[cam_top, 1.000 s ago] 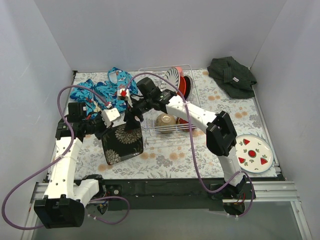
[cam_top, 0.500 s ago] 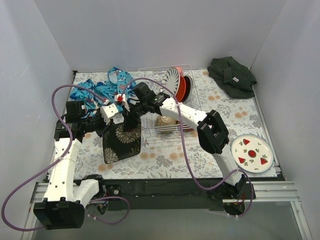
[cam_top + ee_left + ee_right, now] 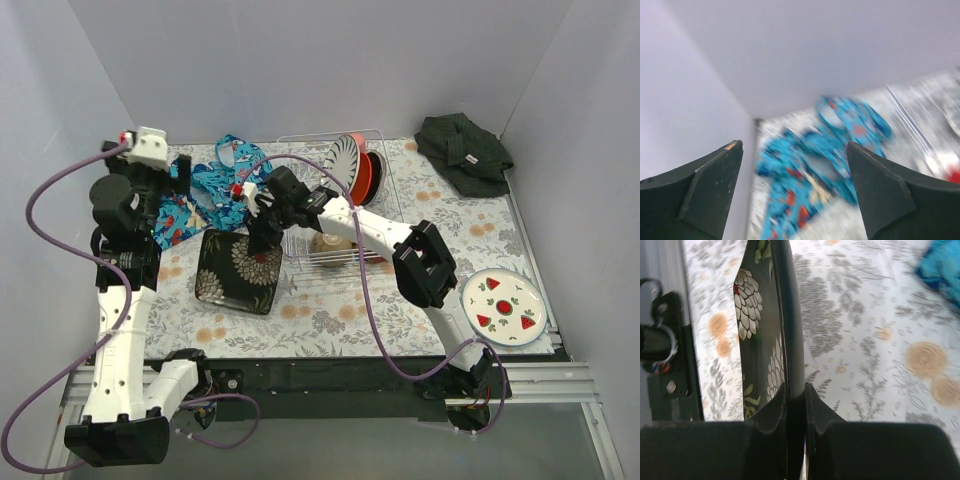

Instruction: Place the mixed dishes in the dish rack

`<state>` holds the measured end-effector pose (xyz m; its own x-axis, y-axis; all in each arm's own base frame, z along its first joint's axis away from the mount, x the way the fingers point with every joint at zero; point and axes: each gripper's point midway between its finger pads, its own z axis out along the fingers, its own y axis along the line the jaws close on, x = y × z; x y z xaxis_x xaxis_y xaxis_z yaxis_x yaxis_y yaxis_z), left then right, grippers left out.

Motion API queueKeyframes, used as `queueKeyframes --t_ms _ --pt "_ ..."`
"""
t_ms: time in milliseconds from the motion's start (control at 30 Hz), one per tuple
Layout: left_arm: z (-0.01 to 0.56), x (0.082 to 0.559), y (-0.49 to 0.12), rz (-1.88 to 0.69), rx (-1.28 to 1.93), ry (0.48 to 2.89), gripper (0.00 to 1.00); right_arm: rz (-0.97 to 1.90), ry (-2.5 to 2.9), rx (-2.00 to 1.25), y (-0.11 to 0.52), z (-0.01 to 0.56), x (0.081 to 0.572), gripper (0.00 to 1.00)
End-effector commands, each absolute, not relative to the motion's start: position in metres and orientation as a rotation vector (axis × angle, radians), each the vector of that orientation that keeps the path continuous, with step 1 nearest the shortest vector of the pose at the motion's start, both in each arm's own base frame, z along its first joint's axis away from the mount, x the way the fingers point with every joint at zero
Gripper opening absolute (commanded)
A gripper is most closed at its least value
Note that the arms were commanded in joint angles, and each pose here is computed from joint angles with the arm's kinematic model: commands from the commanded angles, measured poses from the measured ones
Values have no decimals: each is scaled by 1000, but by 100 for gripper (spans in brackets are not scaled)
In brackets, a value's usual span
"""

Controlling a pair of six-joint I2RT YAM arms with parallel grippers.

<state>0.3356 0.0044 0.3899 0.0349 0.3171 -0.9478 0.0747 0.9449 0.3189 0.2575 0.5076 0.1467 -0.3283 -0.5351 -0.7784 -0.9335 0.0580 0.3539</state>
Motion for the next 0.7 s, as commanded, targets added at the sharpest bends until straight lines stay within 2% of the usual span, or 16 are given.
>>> queueKeyframes --t_ms 0,167,400,667 --pt "506 318 75 421 -161 1191 91 1073 1732 -1038 516 288 316 1" --pt "485 325 72 390 -169 1219 92 900 1691 -719 479 360 359 1" --pt "447 336 81 333 -314 1291 92 583 1623 -254 403 426 413 1" --pt "422 345 70 240 -314 1364 92 251 1466 -66 339 477 436 1"
